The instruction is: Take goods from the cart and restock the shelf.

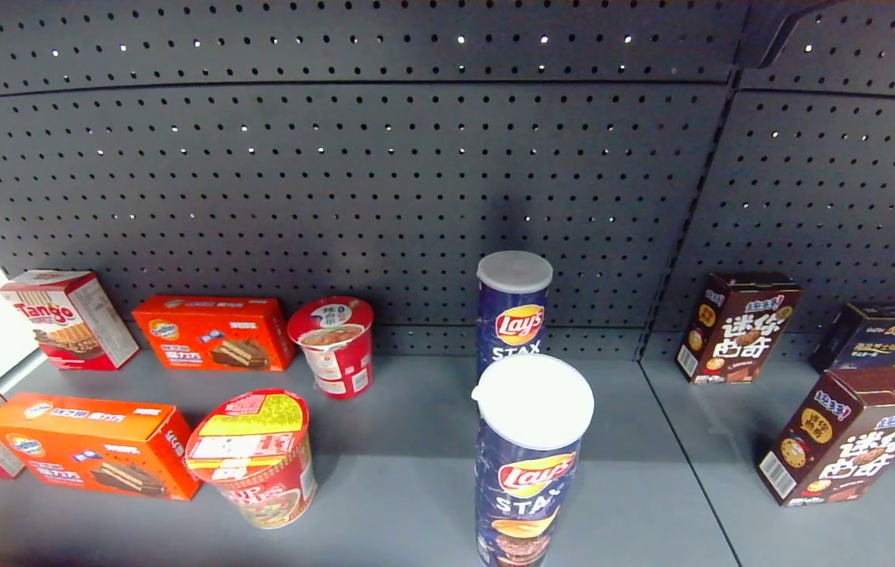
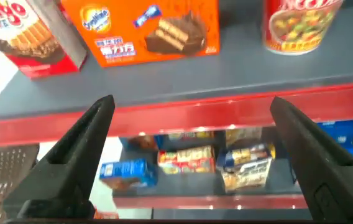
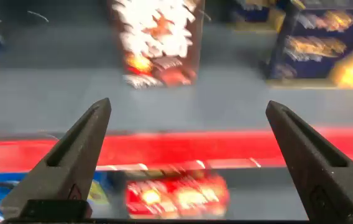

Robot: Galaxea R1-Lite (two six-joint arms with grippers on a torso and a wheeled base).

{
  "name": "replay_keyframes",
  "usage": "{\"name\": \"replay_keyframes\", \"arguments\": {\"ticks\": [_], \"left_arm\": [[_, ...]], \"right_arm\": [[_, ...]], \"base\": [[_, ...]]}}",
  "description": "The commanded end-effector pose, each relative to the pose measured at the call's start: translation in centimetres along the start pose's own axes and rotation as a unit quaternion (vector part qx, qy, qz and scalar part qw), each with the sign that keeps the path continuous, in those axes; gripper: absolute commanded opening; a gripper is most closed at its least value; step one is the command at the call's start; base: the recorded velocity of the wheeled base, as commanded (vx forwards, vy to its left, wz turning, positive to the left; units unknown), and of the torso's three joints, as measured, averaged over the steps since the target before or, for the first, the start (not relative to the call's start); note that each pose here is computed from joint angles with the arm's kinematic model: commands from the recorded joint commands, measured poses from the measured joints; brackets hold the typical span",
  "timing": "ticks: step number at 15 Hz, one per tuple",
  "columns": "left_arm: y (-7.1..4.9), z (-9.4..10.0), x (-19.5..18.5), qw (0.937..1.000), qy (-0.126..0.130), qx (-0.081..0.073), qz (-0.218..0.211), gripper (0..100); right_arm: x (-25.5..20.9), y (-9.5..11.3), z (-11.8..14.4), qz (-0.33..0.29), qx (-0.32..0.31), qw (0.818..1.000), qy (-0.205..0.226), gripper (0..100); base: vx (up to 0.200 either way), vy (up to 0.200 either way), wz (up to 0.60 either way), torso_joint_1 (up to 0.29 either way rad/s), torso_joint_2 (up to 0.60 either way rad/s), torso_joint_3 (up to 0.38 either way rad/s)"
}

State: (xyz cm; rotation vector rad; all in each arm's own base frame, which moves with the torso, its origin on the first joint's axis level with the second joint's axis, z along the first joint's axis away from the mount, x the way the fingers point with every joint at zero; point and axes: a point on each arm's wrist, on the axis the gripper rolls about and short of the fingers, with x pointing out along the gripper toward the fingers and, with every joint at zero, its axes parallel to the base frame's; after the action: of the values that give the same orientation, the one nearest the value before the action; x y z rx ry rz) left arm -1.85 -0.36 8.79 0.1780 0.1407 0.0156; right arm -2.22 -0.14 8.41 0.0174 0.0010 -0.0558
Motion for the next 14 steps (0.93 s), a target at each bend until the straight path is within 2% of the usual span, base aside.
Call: {"name": "replay_keyframes", "arguments": {"ticks": [1, 2, 3, 4, 5, 7, 9, 10, 11, 12, 13, 14], "left_arm": [[-0.13, -0.29, -0.07, 0.9998, -0.01, 0.001, -0.015, 100], [-0.24, -0.21, 0.03, 0.9988, -0.028, 0.001, -0.04, 100], [-0.25, -0.26, 0.15, 0.9985, -0.037, -0.003, -0.041, 100], [-0.28, -0.24, 0.19, 0.9977, -0.041, -0.021, -0.049, 100], [-0.35, -0.26, 0.21, 0.9958, -0.044, -0.049, -0.063, 100], [-0.35, -0.3, 0.36, 0.9948, -0.06, -0.053, -0.063, 100], [-0.38, -0.3, 0.39, 0.994, -0.062, -0.056, -0.071, 100], [-0.5, -0.33, 0.36, 0.992, -0.064, -0.051, -0.096, 100], [-0.53, -0.32, 0.35, 0.9915, -0.065, -0.045, -0.103, 100], [-0.44, -0.3, 0.39, 0.9935, -0.061, -0.05, -0.082, 100], [-0.23, -0.43, 0.45, 0.9973, -0.049, -0.054, -0.012, 100], [-0.11, -1.03, 0.47, 0.9976, -0.015, -0.056, 0.038, 100]], "right_arm": [[-0.06, -0.01, -0.8, 0.002, 0.007, 1.0, -0.004, 100], [-0.06, 0.02, -0.8, 0.006, -0.006, 1.0, -0.004, 100], [-0.06, 0.04, -0.8, 0.011, -0.005, 1.0, -0.004, 100], [-0.06, 0.06, -0.78, 0.016, 0.001, 1.0, -0.004, 100], [-0.06, 0.06, -0.77, 0.016, 0.008, 1.0, -0.005, 100], [-0.06, 0.06, -0.77, 0.016, 0.004, 1.0, -0.005, 100], [-0.06, 0.06, -0.77, 0.016, 0.004, 1.0, -0.005, 100], [-0.06, 0.06, -0.78, 0.016, 0.003, 1.0, -0.004, 100], [-0.06, 0.06, -0.8, 0.017, 0.0, 1.0, -0.004, 100], [-0.06, 0.06, -0.8, 0.017, -0.001, 1.0, -0.004, 100], [-0.06, 0.06, -0.8, 0.017, -0.001, 1.0, -0.004, 100], [-0.06, 0.06, -0.8, 0.017, -0.001, 1.0, -0.004, 100]], "base": [[0.0, 0.0, 0.0, 0.0, 0.0, 0.0], [0.0, 0.0, 0.0, 0.0, 0.0, 0.0], [0.0, 0.0, 0.0, 0.0, 0.0, 0.0], [0.0, 0.0, 0.0, 0.0, 0.0, 0.0], [0.0, 0.0, 0.0, 0.0, 0.0, 0.0], [0.0, 0.0, 0.0, 0.0, 0.0, 0.0], [0.0, 0.0, 0.0, 0.0, 0.0, 0.0], [0.0, 0.0, 0.0, 0.0, 0.0, 0.0], [0.0, 0.0, 0.0, 0.0, 0.0, 0.0], [0.0, 0.0, 0.0, 0.0, 0.0, 0.0], [0.0, 0.0, 0.0, 0.0, 0.0, 0.0], [0.0, 0.0, 0.0, 0.0, 0.0, 0.0]]}}
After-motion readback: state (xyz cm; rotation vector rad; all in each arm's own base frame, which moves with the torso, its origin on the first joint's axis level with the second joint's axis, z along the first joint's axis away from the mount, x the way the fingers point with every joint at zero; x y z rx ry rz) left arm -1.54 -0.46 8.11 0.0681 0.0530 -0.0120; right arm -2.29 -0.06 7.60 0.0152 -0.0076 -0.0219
